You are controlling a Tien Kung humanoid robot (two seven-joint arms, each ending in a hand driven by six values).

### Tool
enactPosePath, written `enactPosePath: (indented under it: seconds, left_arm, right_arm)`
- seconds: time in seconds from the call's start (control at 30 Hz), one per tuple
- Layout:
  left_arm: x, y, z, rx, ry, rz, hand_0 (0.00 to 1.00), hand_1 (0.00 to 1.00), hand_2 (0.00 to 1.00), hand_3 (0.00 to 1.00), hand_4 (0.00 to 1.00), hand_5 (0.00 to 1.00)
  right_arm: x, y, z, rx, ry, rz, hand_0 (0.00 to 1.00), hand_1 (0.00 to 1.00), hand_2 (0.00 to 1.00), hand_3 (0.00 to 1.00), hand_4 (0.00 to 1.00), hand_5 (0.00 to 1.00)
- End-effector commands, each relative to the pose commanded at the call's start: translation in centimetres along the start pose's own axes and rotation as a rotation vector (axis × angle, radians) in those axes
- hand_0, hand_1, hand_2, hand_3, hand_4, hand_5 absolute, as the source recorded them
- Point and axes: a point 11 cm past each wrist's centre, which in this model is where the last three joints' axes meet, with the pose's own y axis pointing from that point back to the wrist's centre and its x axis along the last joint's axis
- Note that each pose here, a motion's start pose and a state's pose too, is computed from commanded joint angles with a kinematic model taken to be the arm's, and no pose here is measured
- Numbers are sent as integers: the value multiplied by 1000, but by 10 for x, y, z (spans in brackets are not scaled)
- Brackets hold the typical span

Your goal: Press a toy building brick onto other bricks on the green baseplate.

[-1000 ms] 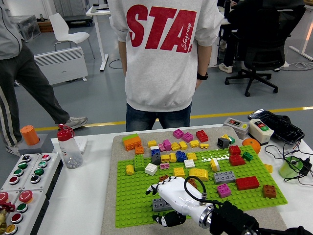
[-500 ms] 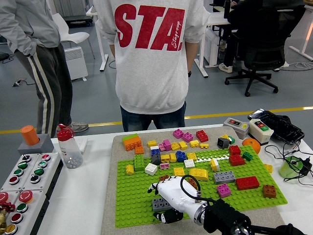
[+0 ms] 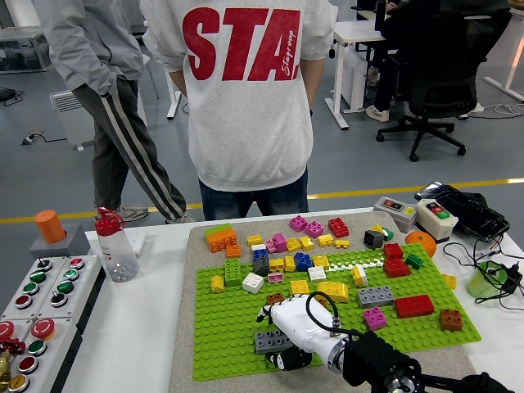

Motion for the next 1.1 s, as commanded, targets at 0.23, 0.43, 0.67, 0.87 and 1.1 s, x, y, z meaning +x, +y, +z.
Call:
enactPosePath:
  seconds: [0.23,0.43,0.67,0.87,1.1]
  left_arm:
    - [-1,0,-2,4,-3,-1,660,684,682,578,296,998]
    - [-1,0,-4,9,-6,-1,659,684,682,579,295,998]
    - [-1,0,-5,9,-7,-1,660,684,682,578,295,998]
    - [-1,0,-3,5,-4,-1,660,684,682,579,294,998]
    - [-1,0,-2,2,-1,0,660,684,680,579,294,998]
  right_arm:
    - [-3,0,3,-9,7,-7,705,635,610,683,723,261]
    - [-6,0,5,-10,8,-6,657,594,573,658,709,248]
    - [-6,0,6,-7,9,9,629,565,554,638,689,233]
    - [-4,0,7,-5,13,22,600,537,535,616,646,191]
    - [-1,1,10,-3,14,36,583,526,526,603,628,187]
